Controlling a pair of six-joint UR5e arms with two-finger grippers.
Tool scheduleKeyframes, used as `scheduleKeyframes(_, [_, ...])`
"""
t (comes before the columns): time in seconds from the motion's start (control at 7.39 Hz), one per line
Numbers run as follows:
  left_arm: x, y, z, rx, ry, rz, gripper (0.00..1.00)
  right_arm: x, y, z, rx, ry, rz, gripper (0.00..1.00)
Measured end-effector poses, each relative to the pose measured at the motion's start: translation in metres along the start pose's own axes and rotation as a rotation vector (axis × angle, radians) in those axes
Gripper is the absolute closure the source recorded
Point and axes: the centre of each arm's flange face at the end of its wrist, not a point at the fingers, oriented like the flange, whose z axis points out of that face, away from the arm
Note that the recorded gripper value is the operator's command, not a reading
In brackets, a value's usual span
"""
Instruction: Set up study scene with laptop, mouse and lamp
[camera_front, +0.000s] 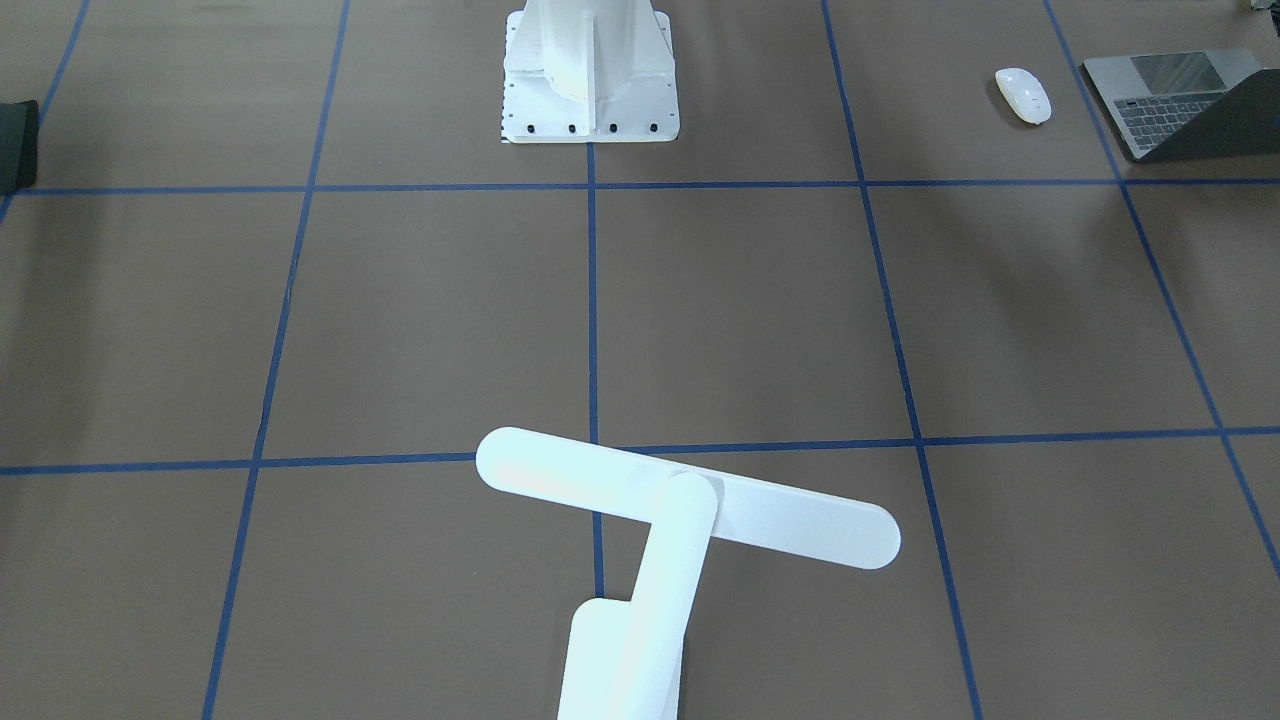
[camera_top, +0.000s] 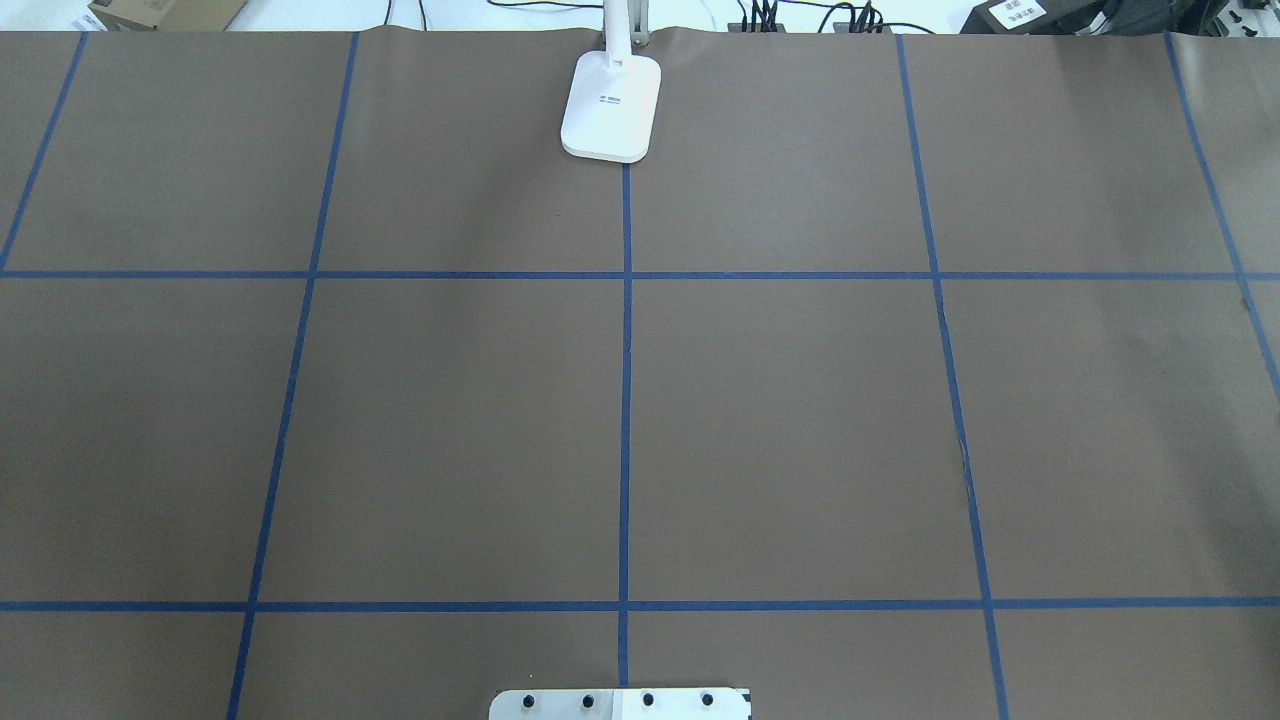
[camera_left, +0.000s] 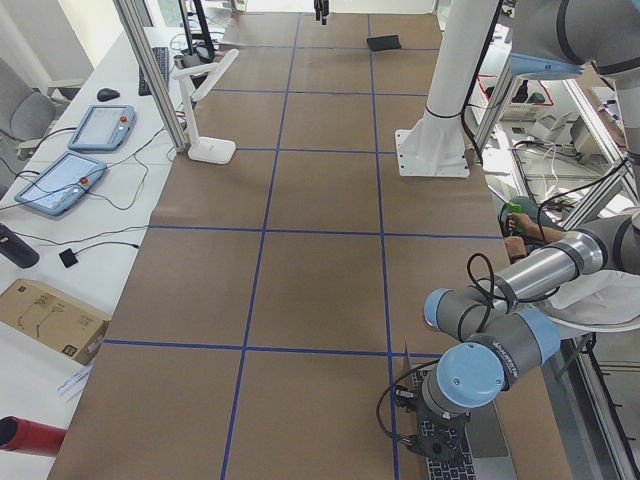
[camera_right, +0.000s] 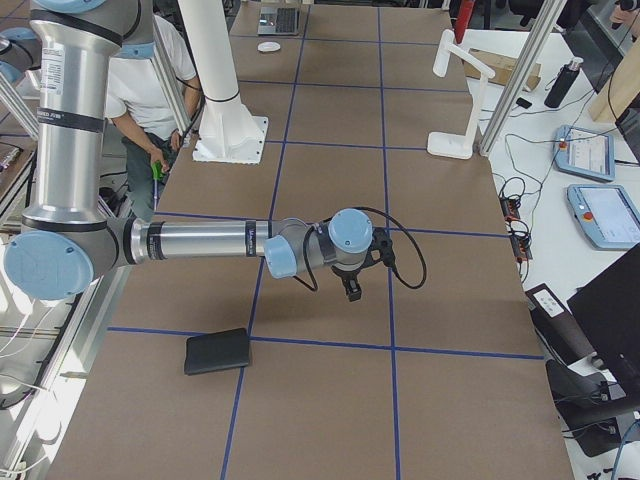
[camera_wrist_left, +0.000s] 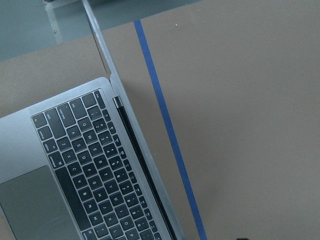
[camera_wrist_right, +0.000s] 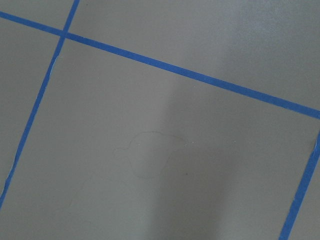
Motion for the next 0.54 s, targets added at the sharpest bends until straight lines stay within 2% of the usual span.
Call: scheduleKeyframes(0.54, [0.046, -0.004, -0.031, 0.017, 0.022, 0.018, 1.0, -0.013, -0.008, -0.008, 0.018, -0.013, 0.03, 0.01])
